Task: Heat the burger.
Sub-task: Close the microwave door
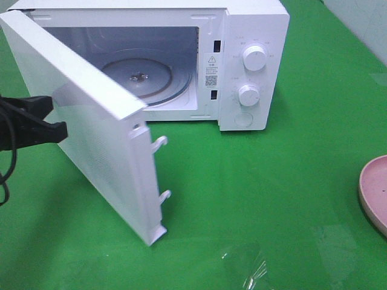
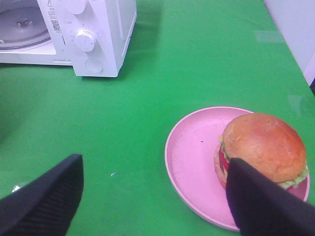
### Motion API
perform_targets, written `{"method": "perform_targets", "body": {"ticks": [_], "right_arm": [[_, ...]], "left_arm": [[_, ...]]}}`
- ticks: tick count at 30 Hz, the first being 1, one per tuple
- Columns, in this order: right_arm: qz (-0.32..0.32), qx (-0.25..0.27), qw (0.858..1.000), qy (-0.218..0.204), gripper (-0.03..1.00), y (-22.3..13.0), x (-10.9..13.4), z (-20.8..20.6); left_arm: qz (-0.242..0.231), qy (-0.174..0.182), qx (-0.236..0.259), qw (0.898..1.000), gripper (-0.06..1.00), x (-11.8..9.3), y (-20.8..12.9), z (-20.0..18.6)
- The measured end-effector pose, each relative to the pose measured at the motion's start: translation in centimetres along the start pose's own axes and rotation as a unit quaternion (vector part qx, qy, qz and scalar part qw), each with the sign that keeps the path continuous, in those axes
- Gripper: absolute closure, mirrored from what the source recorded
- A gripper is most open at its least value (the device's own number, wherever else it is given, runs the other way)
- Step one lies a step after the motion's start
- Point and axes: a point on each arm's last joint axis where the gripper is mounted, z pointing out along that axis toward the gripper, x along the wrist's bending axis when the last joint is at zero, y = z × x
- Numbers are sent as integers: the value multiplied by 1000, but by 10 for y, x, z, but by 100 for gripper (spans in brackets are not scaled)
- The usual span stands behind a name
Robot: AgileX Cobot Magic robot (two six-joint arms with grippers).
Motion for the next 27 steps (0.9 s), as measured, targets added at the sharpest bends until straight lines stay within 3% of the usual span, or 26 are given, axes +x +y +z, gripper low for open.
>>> {"method": "perform_targets", "body": {"ticks": [14, 27], "right_arm": [[0, 0, 1000, 0, 20, 0, 0, 0], [0, 0, 1000, 0, 20, 0, 0, 0]], "left_arm": [[-9, -44, -16, 999, 94, -43, 9, 44], [-14, -62, -29, 998, 94, -64, 21, 71]]}}
